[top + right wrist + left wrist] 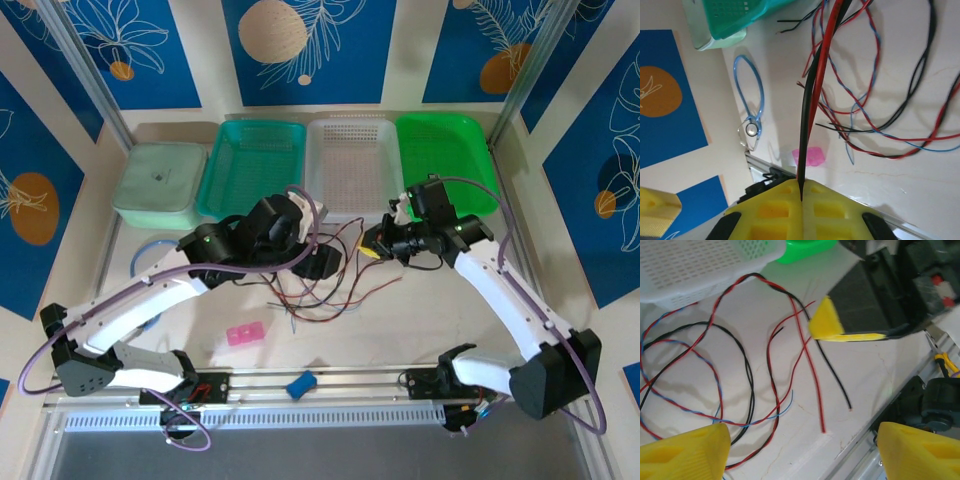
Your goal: Untangle the cables
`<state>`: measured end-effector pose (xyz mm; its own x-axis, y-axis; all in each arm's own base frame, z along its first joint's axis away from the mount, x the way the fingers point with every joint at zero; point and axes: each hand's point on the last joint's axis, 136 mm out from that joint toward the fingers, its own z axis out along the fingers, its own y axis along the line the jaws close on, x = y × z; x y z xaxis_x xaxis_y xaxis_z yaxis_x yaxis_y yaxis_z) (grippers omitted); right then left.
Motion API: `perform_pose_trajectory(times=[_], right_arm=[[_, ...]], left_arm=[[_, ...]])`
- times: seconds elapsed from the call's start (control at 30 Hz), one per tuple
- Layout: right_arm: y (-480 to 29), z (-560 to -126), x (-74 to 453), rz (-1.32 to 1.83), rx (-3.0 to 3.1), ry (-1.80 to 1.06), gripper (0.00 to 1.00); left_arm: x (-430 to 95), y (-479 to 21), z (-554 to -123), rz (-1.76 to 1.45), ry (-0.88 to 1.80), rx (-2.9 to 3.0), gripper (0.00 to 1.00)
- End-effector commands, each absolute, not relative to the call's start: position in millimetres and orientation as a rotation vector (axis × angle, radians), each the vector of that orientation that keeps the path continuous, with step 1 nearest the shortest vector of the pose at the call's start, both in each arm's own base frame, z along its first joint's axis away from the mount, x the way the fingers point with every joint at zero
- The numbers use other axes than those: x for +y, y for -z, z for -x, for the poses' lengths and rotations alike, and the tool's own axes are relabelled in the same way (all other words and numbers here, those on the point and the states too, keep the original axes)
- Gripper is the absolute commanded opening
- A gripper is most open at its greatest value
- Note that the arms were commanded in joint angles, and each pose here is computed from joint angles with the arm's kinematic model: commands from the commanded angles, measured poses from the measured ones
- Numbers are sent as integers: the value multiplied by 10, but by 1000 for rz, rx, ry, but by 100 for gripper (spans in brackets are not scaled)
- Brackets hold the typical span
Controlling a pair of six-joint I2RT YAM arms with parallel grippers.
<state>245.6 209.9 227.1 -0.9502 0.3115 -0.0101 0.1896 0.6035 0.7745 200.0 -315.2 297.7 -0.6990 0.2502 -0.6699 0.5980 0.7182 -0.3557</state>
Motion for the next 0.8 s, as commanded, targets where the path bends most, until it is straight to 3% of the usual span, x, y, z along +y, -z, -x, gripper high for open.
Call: perform_pose_trajectory(times=[0.0, 0.2, 0.33, 0.77], right_arm=[[-2561, -2536, 2319, -367, 2624, -1459, 0], [-2666, -2701, 2488, -364, 2615, -1528, 0], [-2732, -2760, 2543, -341, 2600, -1555, 0], [-2868, -2778, 2620, -324, 2577, -1638, 0]], left_arm=[[-3260, -3185, -1972, -689, 891, 2249, 73], [-3383, -3224, -1980, -747, 941, 2258, 70], [-3414, -3178, -2128, -669, 994, 2285, 54], [-3477, -2971, -2403, -588, 1074, 2380, 48]])
